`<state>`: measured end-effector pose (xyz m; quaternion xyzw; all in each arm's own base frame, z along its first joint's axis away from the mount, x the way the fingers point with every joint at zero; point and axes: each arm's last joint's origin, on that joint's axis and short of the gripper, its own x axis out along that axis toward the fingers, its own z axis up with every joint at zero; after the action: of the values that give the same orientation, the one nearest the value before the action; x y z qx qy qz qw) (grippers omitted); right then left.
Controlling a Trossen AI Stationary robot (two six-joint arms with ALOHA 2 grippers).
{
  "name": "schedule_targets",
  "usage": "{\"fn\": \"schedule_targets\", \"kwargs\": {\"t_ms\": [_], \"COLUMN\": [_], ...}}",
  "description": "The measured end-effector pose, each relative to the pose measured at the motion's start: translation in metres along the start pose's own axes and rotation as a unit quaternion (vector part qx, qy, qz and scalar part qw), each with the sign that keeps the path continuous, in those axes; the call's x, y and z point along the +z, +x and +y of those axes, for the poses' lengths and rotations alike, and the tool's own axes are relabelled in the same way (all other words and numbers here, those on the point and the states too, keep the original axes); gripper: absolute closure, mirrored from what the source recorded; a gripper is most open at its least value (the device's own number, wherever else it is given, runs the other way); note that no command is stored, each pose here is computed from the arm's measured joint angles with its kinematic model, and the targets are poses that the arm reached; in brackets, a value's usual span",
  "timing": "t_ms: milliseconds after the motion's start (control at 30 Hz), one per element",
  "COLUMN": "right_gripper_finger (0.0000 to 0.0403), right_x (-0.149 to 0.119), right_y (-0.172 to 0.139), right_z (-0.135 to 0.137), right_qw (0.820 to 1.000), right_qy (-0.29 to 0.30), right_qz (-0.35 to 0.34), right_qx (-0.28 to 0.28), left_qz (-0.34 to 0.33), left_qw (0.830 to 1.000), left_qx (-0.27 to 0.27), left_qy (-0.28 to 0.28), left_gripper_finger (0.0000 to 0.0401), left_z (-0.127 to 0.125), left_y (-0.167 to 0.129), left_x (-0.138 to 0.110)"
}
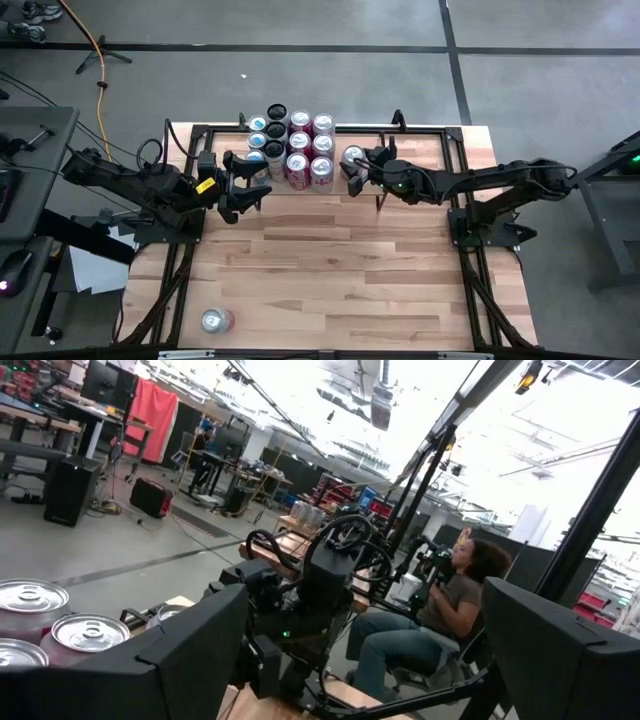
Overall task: Place canned beverage on shelf
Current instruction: Put the right pink-white soda can on the shelf
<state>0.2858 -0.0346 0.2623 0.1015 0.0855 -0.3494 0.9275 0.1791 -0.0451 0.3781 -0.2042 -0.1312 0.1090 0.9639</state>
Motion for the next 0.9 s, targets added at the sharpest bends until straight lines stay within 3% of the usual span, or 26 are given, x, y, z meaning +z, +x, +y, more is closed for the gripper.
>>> {"fn": "schedule_targets", "kwargs": {"t_ms": [233,433,667,900], "right_gripper_finger": [0.0071,0.0025,0.0008,0.0009], "right_x": [0.000,0.009,0.031,0.064], "right_y": [0.000,-0.001,-0.006,-0.018], "right_z": [0.001,0.004,0.008,0.012], "right_qw": [1.000,1.000,0.995,0.982], "right_qy": [0.006,0.001,-0.059,-0.111], "right_qz": [0.003,0.012,0.076,0.143], "right_qx": [0.013,0.014,0.001,0.053], "left_qz": [0.000,0.000,-0.020,-0.047], "left_qw": [1.000,1.000,1.000,0.999], "left_qx": [0.000,0.000,0.015,0.011], "left_qy": [0.000,0.001,0.000,0.006], "left_gripper_finger": [0.0062,0.0062,0.0062,0.0062], "left_z": [0.000,0.000,0.003,0.008], "left_y": [0.000,0.000,-0.007,-0.021], "left_x": [0.000,0.000,0.009,0.026]}}
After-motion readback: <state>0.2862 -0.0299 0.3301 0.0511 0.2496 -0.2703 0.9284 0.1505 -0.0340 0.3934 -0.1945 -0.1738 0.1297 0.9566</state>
